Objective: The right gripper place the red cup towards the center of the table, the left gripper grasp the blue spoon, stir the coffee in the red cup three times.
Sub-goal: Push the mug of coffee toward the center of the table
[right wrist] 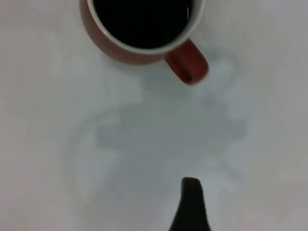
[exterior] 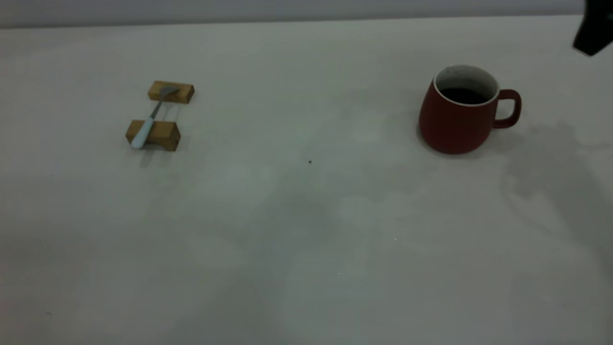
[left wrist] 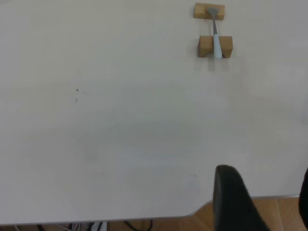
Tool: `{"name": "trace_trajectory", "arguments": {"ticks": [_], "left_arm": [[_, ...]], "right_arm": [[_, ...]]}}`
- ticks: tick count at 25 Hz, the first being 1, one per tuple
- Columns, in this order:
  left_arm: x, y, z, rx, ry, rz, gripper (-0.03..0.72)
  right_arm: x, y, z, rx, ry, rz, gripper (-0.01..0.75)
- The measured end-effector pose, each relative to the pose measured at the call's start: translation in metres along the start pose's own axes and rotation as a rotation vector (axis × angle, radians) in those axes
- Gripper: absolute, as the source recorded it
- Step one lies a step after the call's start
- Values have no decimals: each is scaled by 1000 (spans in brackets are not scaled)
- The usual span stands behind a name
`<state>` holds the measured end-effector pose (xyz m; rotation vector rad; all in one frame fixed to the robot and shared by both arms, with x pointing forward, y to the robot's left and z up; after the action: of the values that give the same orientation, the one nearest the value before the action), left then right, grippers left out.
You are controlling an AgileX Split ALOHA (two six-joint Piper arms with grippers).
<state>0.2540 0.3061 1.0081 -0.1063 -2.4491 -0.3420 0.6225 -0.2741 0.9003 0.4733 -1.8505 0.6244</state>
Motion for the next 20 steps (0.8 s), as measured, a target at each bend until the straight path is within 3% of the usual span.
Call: {"name": "trace_trajectory", "arguments": {"ticks": [11, 20], "left_arm": [[0, 0, 0, 0, 0, 0, 411], [0, 0, 0, 0, 1, 0, 411]], "right_arm": [[-81, -5, -21, 179, 111, -131, 658], [-111, 19, -33, 299, 120, -168, 648]]}}
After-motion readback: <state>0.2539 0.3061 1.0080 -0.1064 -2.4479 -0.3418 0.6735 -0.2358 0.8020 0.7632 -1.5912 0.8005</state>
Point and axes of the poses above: a point on each arm's last joint axis where the gripper is mounted, x pointing back along that axis away from the gripper, y along the wrist's bending axis when the last joint is at zero, z = x × y, the point moved 4 cm from there along -x, pointing out along that axis toward the gripper, and after that the axes turned 14 degrees about -x, right-handed, at the moved point
